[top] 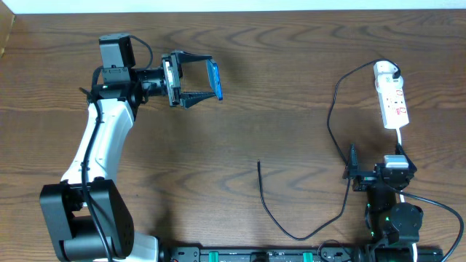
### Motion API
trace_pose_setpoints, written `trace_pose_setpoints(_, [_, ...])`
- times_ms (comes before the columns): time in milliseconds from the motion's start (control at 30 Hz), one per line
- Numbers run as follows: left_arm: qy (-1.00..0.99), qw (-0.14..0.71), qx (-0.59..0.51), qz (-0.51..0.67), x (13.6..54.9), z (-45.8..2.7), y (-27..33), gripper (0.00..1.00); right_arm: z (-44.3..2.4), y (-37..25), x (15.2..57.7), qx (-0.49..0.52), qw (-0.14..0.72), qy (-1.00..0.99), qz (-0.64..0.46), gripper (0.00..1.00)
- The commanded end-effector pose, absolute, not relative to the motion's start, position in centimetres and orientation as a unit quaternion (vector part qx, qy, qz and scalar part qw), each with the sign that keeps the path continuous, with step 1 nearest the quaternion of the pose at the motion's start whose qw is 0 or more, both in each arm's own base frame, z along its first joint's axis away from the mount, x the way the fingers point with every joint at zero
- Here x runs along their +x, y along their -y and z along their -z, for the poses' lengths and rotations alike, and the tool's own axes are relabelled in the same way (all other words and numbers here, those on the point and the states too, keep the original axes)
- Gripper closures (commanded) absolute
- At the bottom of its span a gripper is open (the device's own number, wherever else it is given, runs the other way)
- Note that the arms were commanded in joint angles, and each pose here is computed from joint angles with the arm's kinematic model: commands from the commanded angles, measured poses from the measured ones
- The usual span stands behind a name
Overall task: Plug charger to phone and switch on socket
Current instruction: 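Hold the phone raised upright in the left gripper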
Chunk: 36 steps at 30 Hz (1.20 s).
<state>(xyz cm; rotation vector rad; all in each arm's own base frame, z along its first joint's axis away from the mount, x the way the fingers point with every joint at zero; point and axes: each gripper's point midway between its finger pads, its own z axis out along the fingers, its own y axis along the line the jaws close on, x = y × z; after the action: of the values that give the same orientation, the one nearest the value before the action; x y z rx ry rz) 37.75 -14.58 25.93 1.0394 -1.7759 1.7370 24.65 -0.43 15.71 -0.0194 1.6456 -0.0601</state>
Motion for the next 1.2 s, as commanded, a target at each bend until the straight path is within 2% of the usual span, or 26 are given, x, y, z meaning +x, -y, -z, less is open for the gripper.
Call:
trace_pose_setpoints(0, [0.637,0.243,0.361,-0.637,36.76,-27.78,14.81,0.93,-15.69,0.4,24.62,-0.014,0.68,-0.732,0.03,0.01])
trace_pose_setpoints(1167, [0.628,0.257,0.379,-0.63,36.83,-27.73,14.8,0.93,-15.76,0.77,24.61,-0.007,0.681,-0.732,0.038,0.01])
